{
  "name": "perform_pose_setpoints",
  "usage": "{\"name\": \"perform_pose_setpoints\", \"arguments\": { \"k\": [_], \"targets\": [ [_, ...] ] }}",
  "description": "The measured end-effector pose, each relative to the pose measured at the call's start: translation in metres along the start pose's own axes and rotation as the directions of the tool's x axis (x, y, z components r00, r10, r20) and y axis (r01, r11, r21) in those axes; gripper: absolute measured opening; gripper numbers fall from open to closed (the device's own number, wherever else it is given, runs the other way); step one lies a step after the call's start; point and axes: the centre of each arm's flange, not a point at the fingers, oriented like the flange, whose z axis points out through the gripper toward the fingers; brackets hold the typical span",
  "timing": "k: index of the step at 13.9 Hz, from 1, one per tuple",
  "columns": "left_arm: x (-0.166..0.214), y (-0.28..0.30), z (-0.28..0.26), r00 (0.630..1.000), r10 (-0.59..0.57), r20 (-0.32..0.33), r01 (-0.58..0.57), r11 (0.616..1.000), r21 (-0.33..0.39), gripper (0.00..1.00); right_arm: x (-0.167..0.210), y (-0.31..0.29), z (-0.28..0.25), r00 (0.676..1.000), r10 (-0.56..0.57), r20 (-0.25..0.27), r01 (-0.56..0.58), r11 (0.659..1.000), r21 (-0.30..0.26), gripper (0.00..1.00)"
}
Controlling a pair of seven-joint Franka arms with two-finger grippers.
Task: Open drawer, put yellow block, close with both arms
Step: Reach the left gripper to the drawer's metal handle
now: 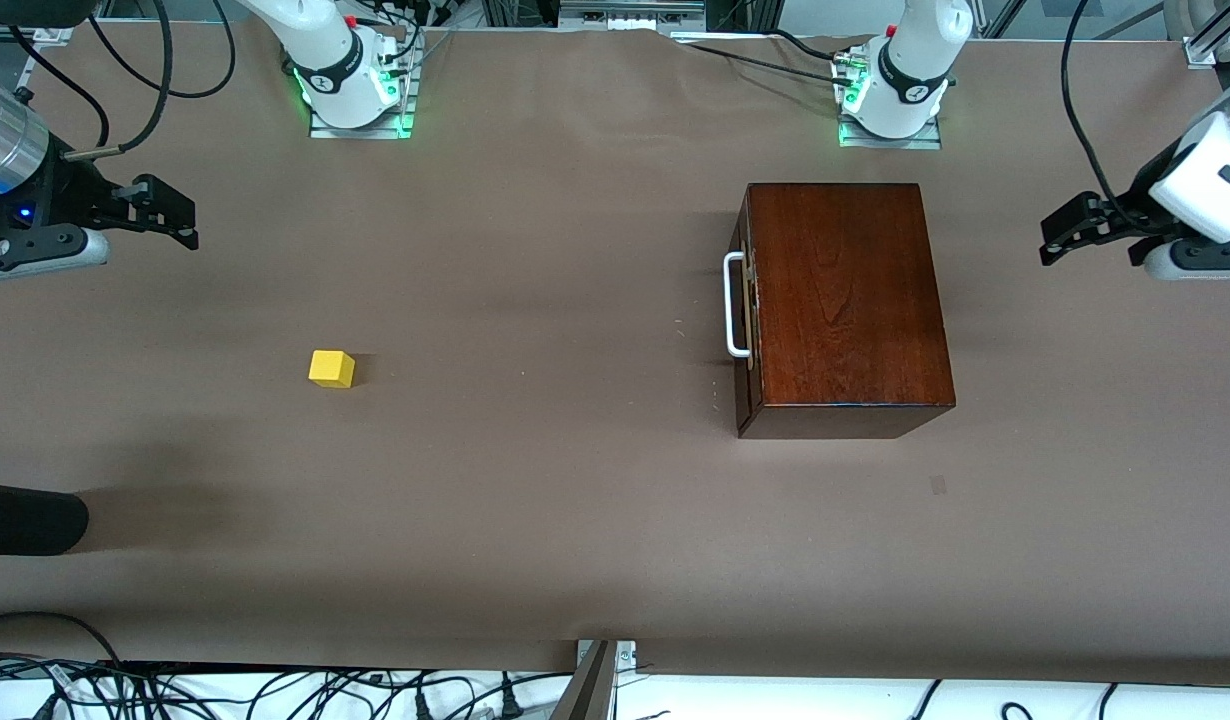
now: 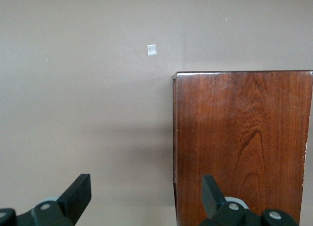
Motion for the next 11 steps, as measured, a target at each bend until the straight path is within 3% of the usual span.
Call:
{"name": "perform_pose_setpoints", "arguments": {
  "k": [5, 11],
  "targets": [
    [-0.005, 0.071, 0.011, 0.993, 0.115, 0.031, -0.115, 0.993, 0.005, 1.0, 0.0, 0.0, 0.0, 1.0, 0.0, 0.0, 0.0, 1.0, 0.0, 1.0],
    [-0.029, 0.243, 0.068, 0.987, 0.132, 0.088, -0.134, 0.991, 0.015, 1.0, 0.0, 0.0, 0.0, 1.0, 0.0, 0.0, 0.0, 1.0, 0.0, 1.0]
  ]
}}
